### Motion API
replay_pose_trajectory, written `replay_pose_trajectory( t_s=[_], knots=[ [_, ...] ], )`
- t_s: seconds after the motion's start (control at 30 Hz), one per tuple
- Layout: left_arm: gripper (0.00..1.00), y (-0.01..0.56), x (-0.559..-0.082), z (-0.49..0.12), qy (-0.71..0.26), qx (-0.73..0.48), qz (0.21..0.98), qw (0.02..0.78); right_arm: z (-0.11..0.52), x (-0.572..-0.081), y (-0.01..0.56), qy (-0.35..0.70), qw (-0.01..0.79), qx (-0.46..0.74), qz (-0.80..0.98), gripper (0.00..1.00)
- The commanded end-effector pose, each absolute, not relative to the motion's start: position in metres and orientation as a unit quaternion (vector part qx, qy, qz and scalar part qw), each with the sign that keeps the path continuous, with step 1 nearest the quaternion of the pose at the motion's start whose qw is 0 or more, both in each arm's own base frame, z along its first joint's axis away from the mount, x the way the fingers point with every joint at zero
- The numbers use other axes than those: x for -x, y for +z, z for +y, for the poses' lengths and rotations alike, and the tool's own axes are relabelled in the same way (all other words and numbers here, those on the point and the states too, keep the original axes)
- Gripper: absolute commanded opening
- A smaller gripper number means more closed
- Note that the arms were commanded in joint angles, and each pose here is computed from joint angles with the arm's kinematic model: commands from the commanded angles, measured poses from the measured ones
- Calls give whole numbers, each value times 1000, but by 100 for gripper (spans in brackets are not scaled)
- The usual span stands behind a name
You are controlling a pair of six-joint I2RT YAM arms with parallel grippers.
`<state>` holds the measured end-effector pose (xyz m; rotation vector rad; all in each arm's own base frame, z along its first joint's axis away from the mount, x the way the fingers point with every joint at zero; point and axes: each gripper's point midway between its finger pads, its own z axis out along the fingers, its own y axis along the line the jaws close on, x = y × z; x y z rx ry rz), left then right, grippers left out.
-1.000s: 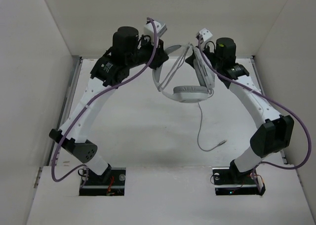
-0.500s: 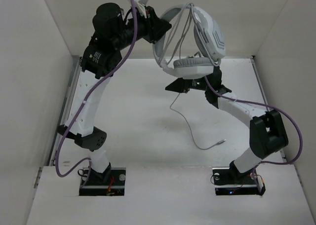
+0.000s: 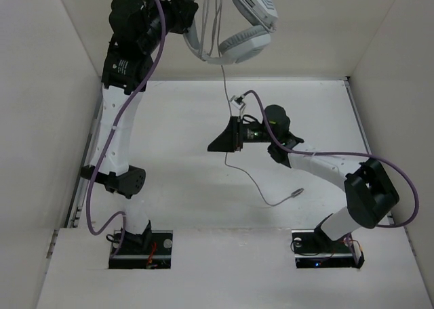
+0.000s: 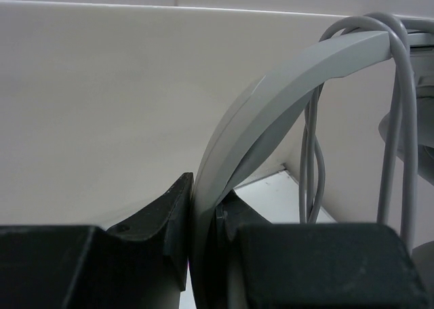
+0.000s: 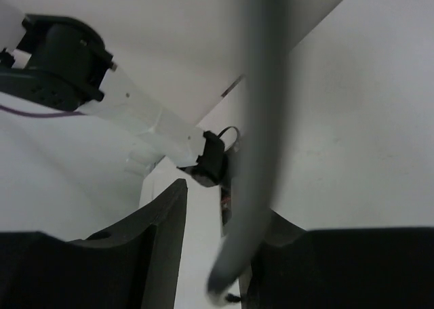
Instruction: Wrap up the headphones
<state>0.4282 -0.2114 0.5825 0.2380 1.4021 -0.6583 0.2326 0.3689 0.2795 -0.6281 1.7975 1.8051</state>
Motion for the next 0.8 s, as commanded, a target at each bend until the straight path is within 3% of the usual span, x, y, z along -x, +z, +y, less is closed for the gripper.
replay_pose_trajectory(
  t_s=[0.0,0.27,0.37,0.5,0.77],
  knots=[
    [1,649,-416,-173,-285,-39,553,782,379,-202,302,689,254,279,619,38],
    [1,645,-447,-111,-163,41,553,816,386,-178,284,679,236,317,619,36],
    [1,639,-457,-95,-119,56,555,821,385,-179,282,666,246,332,621,28],
    [1,630,-468,-85,-71,59,559,824,382,-179,286,643,263,366,619,4],
    [2,628,-475,-97,-88,74,556,823,388,-185,277,606,265,390,640,1]
  ],
)
